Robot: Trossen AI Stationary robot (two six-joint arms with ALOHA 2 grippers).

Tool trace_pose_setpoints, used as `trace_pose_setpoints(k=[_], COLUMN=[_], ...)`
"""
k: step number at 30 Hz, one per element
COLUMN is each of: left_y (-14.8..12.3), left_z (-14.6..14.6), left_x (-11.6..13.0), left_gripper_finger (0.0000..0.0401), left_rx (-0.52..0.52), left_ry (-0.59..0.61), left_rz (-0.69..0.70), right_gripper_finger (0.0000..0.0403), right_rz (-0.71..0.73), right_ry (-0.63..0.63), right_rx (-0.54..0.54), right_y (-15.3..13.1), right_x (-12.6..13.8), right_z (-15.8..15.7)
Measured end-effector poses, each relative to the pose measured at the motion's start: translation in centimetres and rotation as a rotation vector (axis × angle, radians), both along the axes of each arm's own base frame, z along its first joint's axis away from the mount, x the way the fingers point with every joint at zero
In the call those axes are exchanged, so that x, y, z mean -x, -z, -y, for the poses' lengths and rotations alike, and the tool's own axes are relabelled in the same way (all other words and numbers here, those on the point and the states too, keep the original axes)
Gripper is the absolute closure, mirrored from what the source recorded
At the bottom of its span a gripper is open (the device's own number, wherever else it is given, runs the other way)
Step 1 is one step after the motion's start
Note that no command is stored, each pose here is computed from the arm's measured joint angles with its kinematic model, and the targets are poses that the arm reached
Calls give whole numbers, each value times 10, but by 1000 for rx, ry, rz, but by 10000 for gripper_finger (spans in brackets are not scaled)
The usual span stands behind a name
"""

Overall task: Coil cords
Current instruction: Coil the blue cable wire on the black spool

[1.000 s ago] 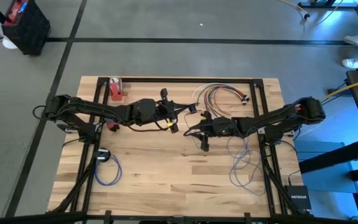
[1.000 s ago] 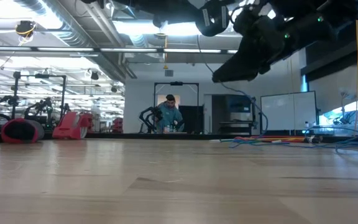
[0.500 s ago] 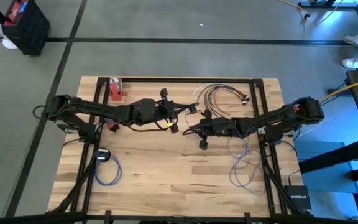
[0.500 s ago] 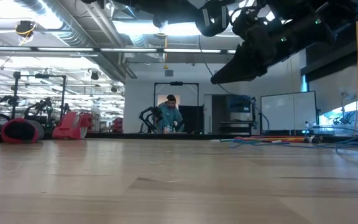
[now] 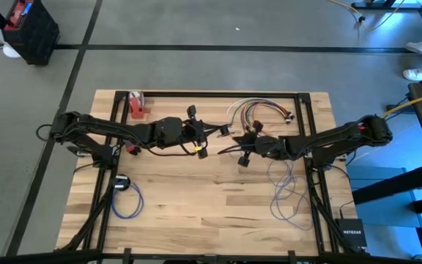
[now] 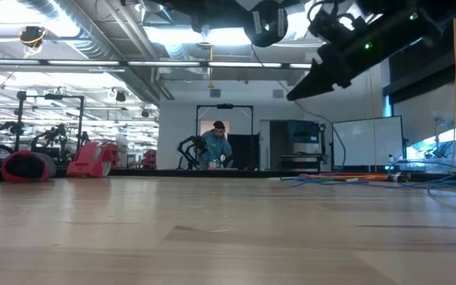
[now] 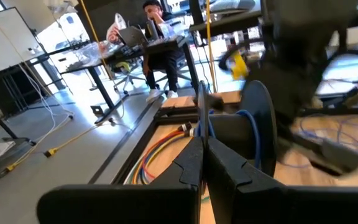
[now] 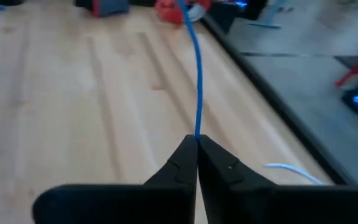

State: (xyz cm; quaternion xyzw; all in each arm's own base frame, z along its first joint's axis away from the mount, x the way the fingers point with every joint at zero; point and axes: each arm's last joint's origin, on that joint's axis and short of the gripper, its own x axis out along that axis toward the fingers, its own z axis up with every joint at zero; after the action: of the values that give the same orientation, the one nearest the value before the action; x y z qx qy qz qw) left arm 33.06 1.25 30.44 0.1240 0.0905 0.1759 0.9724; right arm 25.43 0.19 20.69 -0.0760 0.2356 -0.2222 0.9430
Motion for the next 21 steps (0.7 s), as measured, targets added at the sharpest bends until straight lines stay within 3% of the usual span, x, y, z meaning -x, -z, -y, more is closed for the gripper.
trace_pose_setpoints(k=[14, 21], left_y=[8, 11], left_z=[-7, -16], left_x=[4, 3], left_gripper_finger=[396, 396], left_rx=[-23, -14], left_ry=[-66, -97], left_rz=[-105, -113], right_gripper_finger=[397, 398], right_rz=[132, 283], right_ry=[89, -25], right_rx=[32, -30], right_y=[-43, -60], right_x=[35, 36], right_z=[5, 2])
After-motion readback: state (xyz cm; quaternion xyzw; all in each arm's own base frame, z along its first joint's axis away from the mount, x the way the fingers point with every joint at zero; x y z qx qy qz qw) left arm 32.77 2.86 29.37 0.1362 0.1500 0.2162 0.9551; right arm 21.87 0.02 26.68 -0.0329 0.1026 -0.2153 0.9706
